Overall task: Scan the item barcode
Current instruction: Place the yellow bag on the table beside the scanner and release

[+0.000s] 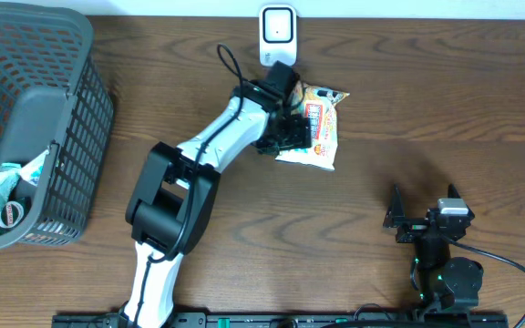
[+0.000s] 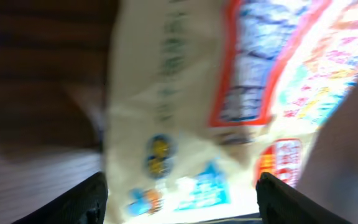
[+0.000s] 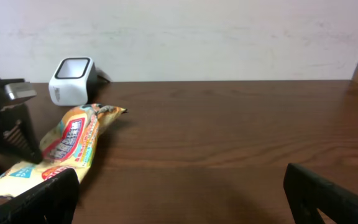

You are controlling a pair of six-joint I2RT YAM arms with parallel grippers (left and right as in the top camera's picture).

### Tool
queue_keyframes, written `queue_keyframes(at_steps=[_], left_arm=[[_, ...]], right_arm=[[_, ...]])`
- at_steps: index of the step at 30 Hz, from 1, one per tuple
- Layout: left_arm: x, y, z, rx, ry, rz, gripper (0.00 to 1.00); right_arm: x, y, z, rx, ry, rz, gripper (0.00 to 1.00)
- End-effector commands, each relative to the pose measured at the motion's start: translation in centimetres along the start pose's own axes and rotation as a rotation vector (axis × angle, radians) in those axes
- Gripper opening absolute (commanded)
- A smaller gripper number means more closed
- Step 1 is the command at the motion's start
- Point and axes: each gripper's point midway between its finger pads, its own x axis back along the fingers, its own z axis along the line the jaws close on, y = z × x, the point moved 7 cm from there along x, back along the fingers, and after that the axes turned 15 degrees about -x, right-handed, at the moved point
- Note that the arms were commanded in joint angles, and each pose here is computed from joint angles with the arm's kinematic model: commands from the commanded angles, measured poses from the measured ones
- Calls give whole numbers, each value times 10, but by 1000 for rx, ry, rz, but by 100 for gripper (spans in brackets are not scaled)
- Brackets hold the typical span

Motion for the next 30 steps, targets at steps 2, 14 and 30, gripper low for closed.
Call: queue_keyframes(at_steps=[2, 14, 30], left_arm=[[-11, -3, 0, 39, -6, 12, 75], [12, 12, 0, -28, -11, -27, 75], [329, 21, 29, -47, 274, -666, 76]], right_arm=[[0, 0, -2, 7, -7, -2, 99], [0, 0, -2, 7, -7, -2, 99], [0, 0, -2, 7, -7, -2, 99]])
